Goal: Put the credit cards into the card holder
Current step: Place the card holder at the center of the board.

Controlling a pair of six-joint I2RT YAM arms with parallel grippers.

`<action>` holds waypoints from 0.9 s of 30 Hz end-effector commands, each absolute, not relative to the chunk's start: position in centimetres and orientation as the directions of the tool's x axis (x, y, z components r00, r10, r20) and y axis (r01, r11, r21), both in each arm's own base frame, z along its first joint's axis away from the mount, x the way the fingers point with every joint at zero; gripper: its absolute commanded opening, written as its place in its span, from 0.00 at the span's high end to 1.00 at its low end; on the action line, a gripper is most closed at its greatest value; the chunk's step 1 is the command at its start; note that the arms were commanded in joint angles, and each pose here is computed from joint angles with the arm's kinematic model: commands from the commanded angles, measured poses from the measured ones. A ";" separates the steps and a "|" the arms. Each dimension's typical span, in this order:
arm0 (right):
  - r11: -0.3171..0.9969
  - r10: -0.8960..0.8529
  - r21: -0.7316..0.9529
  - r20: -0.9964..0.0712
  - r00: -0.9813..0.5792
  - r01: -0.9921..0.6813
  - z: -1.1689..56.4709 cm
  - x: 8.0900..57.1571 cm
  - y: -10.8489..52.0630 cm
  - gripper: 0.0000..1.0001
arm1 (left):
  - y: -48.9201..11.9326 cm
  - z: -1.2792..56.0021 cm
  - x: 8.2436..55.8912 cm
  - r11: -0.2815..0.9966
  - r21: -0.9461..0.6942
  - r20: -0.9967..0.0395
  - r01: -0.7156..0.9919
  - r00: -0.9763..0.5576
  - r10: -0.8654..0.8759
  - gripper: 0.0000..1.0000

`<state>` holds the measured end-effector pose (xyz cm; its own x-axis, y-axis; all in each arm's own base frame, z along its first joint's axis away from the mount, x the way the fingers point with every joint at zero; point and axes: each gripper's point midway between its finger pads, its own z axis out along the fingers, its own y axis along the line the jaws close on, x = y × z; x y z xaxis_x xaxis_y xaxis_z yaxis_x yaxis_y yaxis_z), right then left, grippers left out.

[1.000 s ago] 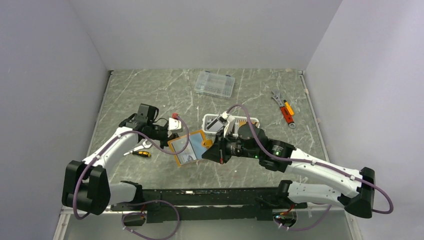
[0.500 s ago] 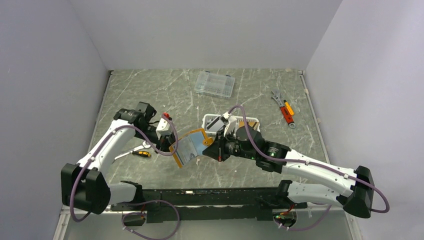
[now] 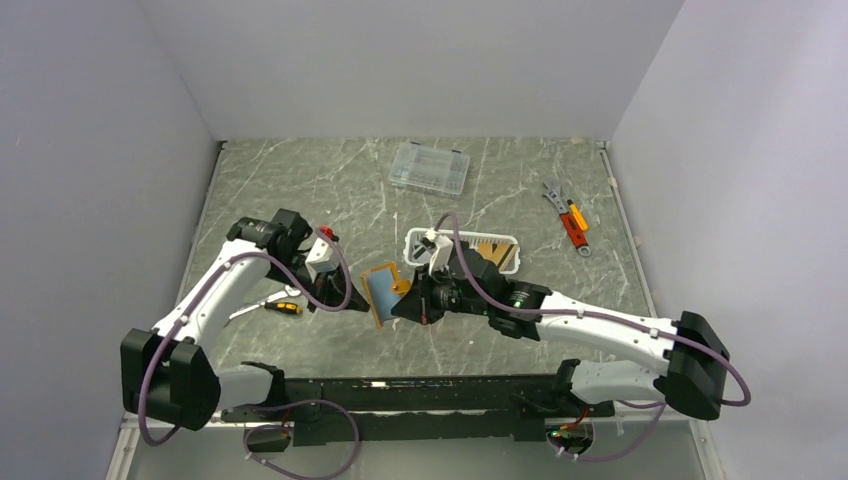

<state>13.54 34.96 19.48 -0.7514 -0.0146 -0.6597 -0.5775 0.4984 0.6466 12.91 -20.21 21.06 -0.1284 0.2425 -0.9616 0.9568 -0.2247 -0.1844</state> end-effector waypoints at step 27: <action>0.534 -0.054 0.788 -0.329 -0.943 -0.306 4.5 11.7 33.1 0.75 | -24.5 4.7 17.1 -0.118 -0.005 -0.617 0.993 0.090 0.781 1.00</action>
